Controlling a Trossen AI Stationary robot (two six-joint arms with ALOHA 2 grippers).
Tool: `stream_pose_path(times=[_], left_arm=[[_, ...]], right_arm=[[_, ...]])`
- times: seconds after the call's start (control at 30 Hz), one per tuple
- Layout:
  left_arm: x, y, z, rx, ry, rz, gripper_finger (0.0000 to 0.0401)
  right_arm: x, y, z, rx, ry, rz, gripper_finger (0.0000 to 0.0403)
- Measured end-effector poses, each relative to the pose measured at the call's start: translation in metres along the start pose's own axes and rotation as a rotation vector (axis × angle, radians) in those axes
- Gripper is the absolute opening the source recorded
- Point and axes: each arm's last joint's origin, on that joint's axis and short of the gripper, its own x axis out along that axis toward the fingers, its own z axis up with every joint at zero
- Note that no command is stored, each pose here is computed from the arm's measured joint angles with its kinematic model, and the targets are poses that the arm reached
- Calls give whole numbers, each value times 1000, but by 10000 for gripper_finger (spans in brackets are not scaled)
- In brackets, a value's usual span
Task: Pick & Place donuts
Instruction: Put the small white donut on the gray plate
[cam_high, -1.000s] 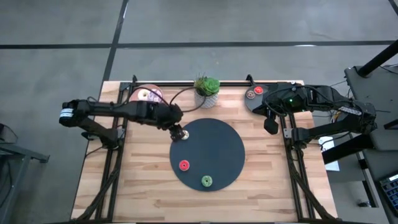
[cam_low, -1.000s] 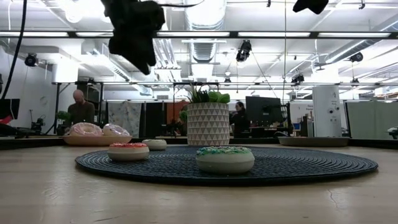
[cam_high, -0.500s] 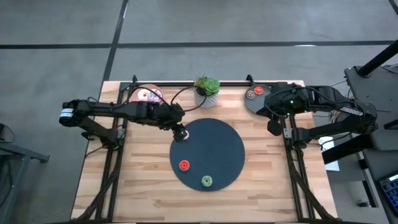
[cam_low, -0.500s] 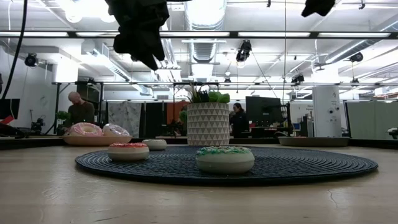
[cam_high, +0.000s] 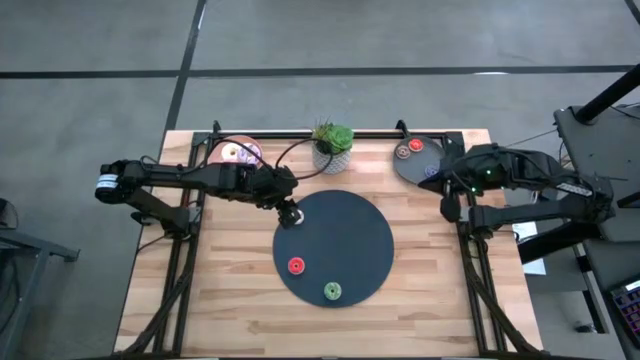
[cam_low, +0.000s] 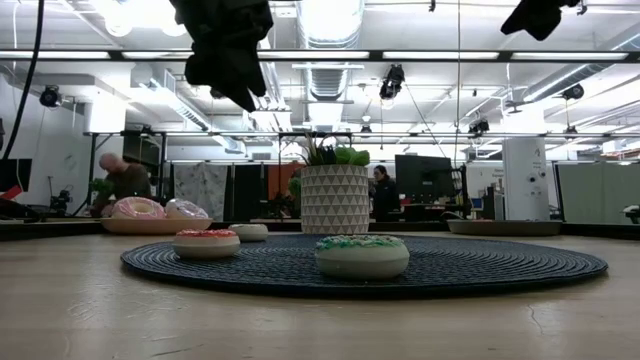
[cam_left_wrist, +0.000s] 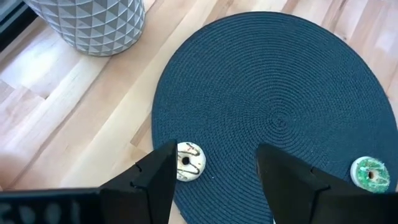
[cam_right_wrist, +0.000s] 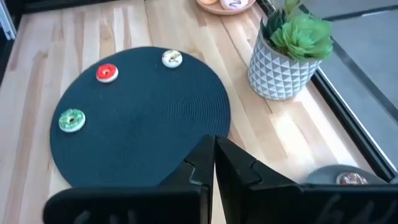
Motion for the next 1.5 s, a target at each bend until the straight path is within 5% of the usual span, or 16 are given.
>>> stream_pose_path(times=[0.37,0.9,1.1,1.5], left_arm=[[0,0,0,35,-2,-1,188],[0,0,1,7,-6,-2,188],[0,0,-2,70,32,-30,188],[4,1,-32,197,42,-60,188]], right_arm=[[22,2,-22,-30,-25,107,9],[24,-1,-38,-70,-179,90,9],[26,-1,-37,105,-175,106,9],[28,0,-37,111,-164,109,9]])
